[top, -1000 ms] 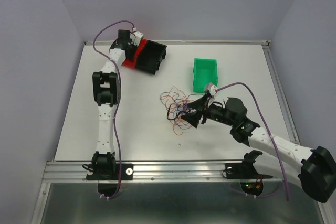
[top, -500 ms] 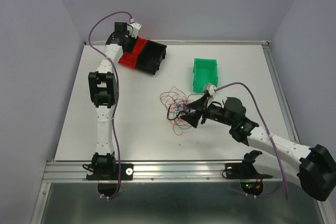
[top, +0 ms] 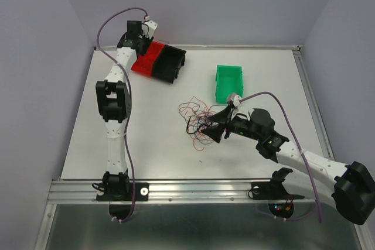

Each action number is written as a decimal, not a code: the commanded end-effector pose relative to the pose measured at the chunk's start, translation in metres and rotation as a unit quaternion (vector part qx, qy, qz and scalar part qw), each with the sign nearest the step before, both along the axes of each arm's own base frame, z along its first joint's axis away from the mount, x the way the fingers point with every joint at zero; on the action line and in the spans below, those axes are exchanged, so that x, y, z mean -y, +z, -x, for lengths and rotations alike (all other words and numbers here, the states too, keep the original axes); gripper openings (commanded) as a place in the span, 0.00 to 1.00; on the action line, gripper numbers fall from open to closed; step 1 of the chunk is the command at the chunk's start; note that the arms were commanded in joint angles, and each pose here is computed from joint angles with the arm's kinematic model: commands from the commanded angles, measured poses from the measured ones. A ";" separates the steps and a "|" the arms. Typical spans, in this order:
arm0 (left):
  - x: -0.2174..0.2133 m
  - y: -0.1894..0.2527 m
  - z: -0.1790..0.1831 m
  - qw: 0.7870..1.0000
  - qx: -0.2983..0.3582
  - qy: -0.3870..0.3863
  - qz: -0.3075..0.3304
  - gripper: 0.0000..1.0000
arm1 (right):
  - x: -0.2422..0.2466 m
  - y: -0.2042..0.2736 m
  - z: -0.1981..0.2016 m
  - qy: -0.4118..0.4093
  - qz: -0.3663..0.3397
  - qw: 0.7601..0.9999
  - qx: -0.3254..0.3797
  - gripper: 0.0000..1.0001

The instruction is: Untangle the cables

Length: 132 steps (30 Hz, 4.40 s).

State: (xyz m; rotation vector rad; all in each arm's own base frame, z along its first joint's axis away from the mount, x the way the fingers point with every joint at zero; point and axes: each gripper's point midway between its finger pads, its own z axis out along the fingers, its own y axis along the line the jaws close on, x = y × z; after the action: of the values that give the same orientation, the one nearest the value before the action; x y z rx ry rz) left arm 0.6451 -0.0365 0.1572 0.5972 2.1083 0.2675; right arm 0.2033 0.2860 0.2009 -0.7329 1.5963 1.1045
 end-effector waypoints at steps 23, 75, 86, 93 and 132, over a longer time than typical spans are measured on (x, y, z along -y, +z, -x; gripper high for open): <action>0.027 0.067 0.071 0.986 0.003 -0.165 -0.034 0.70 | 0.000 0.018 0.010 0.015 -0.030 0.999 0.031 0.77; 0.020 -0.066 -0.025 0.999 -0.012 -0.050 -0.009 0.00 | -0.003 0.014 0.005 0.013 -0.025 0.999 0.022 0.77; 0.020 -0.023 -0.022 0.998 0.030 -0.055 0.009 0.04 | -0.008 0.011 0.001 0.016 -0.022 1.000 0.013 0.77; 0.020 0.027 -0.009 0.997 0.055 -0.053 0.018 0.25 | -0.007 0.011 -0.002 0.006 -0.023 1.000 0.012 0.77; 0.107 0.175 0.305 0.862 0.287 -0.282 0.308 0.99 | -0.030 -0.033 -0.045 -0.041 0.060 0.996 -0.059 0.01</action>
State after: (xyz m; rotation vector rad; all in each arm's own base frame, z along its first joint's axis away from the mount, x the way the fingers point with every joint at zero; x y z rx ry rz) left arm 0.3798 -0.1091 0.2877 0.4440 1.5194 -0.3583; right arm 0.2626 0.2764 0.1041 -0.5745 2.0157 0.7837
